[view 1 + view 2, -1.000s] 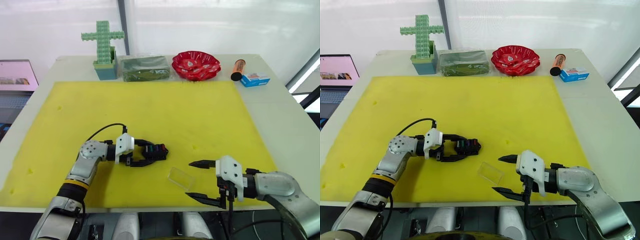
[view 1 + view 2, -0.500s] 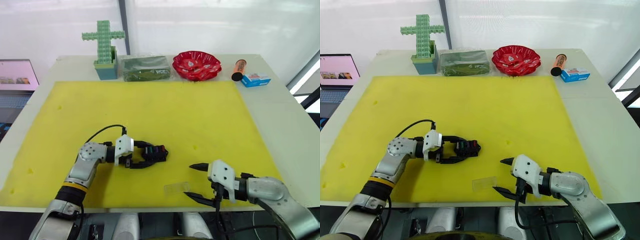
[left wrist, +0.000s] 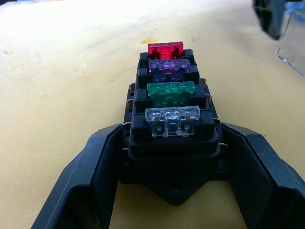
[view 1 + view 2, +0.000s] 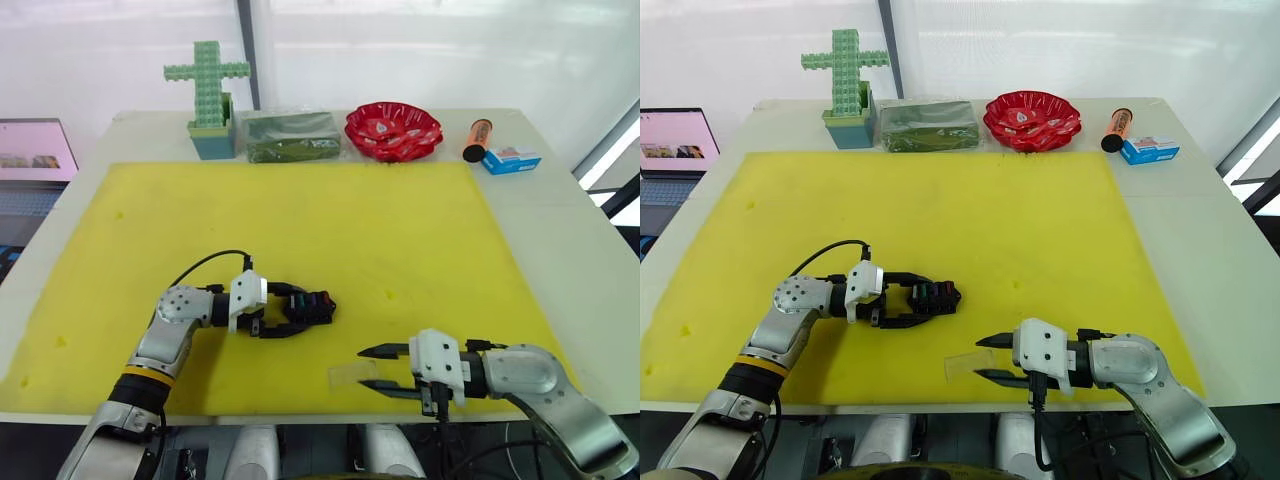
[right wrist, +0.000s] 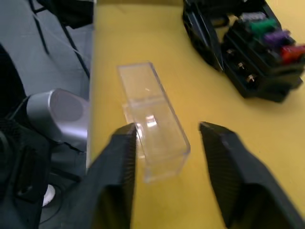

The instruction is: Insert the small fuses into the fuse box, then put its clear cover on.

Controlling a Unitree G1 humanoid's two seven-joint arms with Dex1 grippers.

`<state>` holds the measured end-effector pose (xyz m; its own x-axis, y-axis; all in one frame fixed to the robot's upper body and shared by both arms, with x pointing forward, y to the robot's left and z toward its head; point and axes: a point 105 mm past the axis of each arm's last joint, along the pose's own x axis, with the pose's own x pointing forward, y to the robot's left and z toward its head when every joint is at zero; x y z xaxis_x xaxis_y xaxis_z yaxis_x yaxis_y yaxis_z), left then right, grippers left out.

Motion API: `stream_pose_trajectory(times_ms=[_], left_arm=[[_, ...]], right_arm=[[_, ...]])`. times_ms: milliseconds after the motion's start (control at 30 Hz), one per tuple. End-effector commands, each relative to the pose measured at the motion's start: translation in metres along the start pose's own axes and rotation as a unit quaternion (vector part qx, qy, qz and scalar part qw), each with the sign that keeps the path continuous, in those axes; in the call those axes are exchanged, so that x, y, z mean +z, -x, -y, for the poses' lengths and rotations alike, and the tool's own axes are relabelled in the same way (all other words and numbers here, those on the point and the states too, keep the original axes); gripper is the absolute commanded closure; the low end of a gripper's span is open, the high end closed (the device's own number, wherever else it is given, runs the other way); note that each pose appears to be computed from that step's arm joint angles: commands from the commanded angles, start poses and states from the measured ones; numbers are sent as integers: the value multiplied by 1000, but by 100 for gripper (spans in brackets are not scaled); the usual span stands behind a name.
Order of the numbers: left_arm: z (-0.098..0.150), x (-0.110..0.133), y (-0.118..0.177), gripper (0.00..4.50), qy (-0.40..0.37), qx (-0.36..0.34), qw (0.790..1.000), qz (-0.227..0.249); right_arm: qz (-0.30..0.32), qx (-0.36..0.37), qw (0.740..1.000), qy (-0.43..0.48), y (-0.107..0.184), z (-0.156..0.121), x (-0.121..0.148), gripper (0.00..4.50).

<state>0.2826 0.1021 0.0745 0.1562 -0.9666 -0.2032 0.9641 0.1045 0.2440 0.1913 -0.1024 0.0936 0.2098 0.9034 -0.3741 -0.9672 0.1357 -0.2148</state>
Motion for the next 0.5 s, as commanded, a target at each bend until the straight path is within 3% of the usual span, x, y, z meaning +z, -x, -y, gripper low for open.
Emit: stream_pose_trajectory(times_ms=[33,267,500], left_arm=[[4,-5,3,168,10,-2,1000,-9],[6,-7,4,168,13,0,1000,-12],[2,-7,5,168,13,3,1000,-12]], right_arm=[[21,-19,1000,2,0,8,10,367],[30,-46,998,-7,8,16,15,367],[27,-173,981,87,34,66,25,367]])
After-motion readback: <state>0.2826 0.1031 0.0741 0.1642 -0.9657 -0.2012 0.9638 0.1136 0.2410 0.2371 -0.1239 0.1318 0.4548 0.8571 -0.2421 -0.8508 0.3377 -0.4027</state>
